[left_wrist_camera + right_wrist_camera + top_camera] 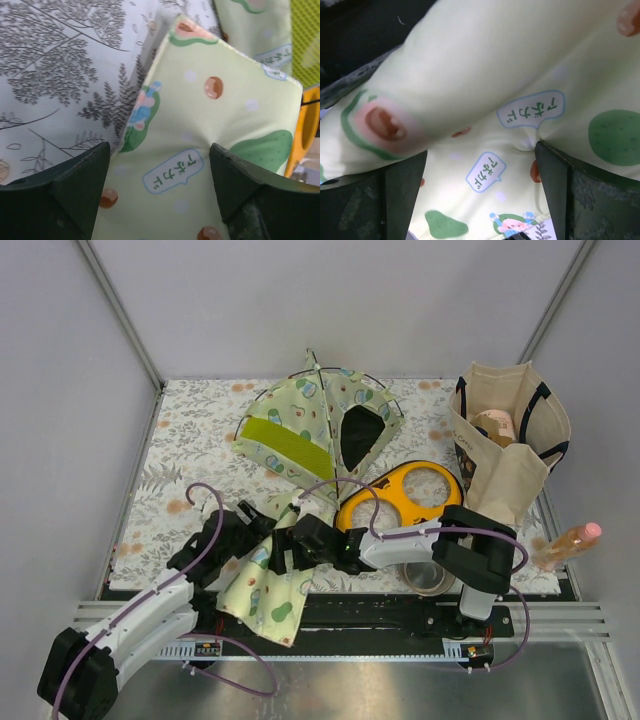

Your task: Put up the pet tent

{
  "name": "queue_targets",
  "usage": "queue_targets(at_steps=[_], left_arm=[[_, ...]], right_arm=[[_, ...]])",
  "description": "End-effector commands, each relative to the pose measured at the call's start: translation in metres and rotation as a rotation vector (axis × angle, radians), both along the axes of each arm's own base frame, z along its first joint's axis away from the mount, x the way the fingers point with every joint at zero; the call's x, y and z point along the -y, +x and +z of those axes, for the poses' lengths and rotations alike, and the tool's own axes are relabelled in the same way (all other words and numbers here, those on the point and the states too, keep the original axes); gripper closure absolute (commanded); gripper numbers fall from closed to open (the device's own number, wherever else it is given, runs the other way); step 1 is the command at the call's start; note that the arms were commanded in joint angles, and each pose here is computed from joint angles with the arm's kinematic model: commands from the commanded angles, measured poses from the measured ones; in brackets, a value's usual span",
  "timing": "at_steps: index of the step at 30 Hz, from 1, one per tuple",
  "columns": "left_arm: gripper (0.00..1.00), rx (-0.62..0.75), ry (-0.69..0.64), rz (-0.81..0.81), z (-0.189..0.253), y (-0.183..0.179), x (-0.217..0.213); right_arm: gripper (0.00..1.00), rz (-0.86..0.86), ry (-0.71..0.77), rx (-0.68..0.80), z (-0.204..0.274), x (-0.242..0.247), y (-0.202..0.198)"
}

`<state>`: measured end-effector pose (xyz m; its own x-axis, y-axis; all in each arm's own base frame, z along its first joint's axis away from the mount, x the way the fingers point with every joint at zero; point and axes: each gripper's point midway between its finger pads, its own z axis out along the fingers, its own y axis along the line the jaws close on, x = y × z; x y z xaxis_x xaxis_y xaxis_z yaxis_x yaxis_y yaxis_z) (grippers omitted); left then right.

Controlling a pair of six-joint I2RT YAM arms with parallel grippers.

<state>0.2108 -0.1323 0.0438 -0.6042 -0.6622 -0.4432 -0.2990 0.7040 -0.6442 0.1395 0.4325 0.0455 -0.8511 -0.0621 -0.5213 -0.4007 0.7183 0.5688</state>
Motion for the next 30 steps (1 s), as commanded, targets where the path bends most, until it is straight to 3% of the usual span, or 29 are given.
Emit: queue_targets(at_steps=[1, 6, 12, 17, 25, 30], left_arm=[[0.13, 0.031, -0.08, -0.22, 0.013, -0.021, 0.032], [0.05, 0.094, -0.055, -0.215, 0.02, -0.019, 0.026], [0.01, 0.179, -0.064, -0.253, 0.031, -0.017, 0.029], [0.01, 0.164, -0.136, -0.23, 0.024, -0.019, 0.034], [0.03, 0.253, -0.302, -0.173, 0.048, -0.01, 0.043], [0.03, 0.301, -0.245, -0.23, 0.058, -0.013, 0.042]], right_arm=[[0.0, 0.039, 0.033, 0.034, -0.008, -0.02, 0.0], [0.01, -0.047, 0.017, -0.01, -0.027, -0.002, 0.0], [0.01, -0.105, 0.023, -0.083, -0.044, 0.005, -0.002], [0.02, -0.134, 0.034, -0.125, -0.055, 0.011, -0.004], [0.24, -0.196, 0.121, -0.189, -0.061, 0.023, -0.01], [0.37, -0.208, 0.156, -0.198, -0.051, 0.022, -0.009]])
